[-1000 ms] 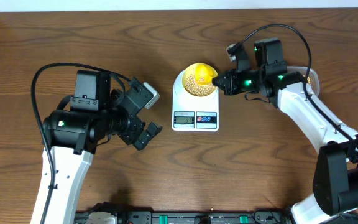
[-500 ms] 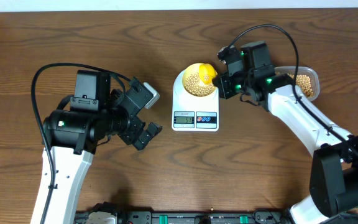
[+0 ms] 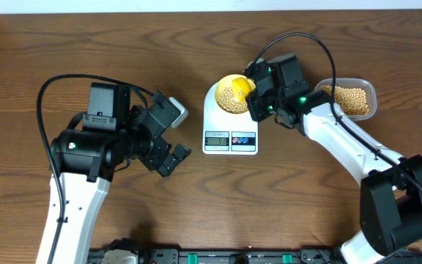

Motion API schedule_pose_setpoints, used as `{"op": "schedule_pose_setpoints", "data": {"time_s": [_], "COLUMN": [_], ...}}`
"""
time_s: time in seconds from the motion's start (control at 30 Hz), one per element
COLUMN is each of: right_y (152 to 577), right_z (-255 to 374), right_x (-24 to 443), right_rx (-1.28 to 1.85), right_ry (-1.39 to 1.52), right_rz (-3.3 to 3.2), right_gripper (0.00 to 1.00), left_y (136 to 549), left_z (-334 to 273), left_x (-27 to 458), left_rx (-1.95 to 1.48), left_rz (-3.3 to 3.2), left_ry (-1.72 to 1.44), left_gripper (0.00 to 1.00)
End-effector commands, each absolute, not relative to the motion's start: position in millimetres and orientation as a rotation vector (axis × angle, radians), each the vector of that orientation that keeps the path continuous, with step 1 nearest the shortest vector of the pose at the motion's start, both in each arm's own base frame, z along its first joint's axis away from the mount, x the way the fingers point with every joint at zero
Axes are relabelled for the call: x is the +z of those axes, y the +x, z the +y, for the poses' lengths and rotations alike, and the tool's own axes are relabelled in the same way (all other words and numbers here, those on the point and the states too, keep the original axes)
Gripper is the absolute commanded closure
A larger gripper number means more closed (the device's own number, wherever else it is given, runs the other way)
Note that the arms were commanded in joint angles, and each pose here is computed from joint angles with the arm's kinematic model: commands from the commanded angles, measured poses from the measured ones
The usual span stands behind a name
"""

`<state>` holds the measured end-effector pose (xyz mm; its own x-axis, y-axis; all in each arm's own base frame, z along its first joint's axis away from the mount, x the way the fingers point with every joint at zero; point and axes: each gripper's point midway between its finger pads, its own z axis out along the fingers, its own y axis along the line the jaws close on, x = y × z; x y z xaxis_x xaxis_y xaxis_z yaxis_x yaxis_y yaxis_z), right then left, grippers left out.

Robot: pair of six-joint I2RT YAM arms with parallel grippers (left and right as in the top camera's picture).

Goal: Scoop item into bowl and weigh 50g on scale

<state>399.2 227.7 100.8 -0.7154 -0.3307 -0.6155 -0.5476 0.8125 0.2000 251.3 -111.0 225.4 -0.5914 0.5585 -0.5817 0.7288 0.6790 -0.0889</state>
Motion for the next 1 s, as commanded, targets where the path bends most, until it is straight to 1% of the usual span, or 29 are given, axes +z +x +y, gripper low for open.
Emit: {"op": "schedule_pose_setpoints", "data": {"time_s": [0.0, 0.1, 0.37, 0.73, 0.97], "right_y": [400.0, 397.0, 380.1, 389.3, 386.7], "right_z": [236.7, 242.6, 264.1, 243.9, 236.9], "right_x": [99.9, 101.0, 109.3, 119.4, 136.2], "right_rx": [0.491, 0.516, 0.726, 0.922, 1.133], "right_ry": [-0.684, -0.701, -0.767, -0.564, -0.545], "right_rz": [2.409, 2.401, 2.373, 2.417, 2.366], "right_gripper": [0.99, 0.99, 0.99, 0.99, 0.99], "left_y": [251.0, 251.0, 251.0, 251.0, 251.0], "left_z": [-109.1, -109.1, -109.1, -109.1, -109.1], "left_x": [224.0, 224.0, 224.0, 224.0, 224.0], "left_rx": [-0.426, -0.426, -0.426, -0.426, -0.426], "left_rz": [2.375, 2.375, 2.375, 2.375, 2.375], "left_ry": [0.994, 0.994, 0.994, 0.994, 0.994], "left_gripper": [0.0, 0.01, 0.0, 0.0, 0.0]}}
